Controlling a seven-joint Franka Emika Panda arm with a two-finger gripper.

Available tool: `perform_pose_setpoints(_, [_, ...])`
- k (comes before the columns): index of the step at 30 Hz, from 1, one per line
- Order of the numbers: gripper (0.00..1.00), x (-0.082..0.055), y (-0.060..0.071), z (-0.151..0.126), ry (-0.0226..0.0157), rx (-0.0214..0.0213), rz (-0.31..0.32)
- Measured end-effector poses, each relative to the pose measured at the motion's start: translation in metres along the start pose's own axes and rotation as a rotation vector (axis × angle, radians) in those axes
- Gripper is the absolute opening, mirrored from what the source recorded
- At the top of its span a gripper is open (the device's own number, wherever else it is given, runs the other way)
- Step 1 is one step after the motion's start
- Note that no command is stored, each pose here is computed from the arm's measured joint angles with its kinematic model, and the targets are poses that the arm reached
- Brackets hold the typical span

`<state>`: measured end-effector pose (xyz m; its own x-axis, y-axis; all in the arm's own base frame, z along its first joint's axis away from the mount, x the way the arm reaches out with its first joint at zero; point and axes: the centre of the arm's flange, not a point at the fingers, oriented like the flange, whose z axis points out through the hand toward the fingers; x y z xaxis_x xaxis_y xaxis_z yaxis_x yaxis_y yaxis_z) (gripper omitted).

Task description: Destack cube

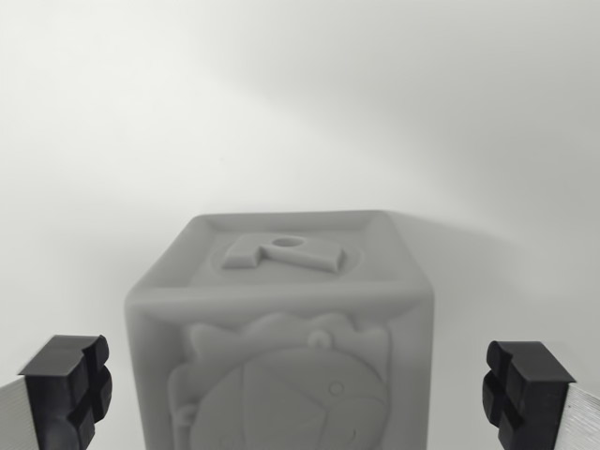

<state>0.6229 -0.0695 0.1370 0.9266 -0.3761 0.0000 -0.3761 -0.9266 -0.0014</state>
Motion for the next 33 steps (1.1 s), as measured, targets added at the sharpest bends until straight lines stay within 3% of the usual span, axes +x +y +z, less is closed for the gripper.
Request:
perform_pose_setpoints(12, [1.00, 0.000, 0.000, -0.036, 0.0001, -0.0020, 0.000])
perform_pose_setpoints(23, [1.00, 0.000, 0.000, -0.080, 0.0028, -0.0031, 0.000])
perform_pose_setpoints(33, [1.00, -0.001, 0.000, -0.124, 0.0023, -0.0039, 0.001])
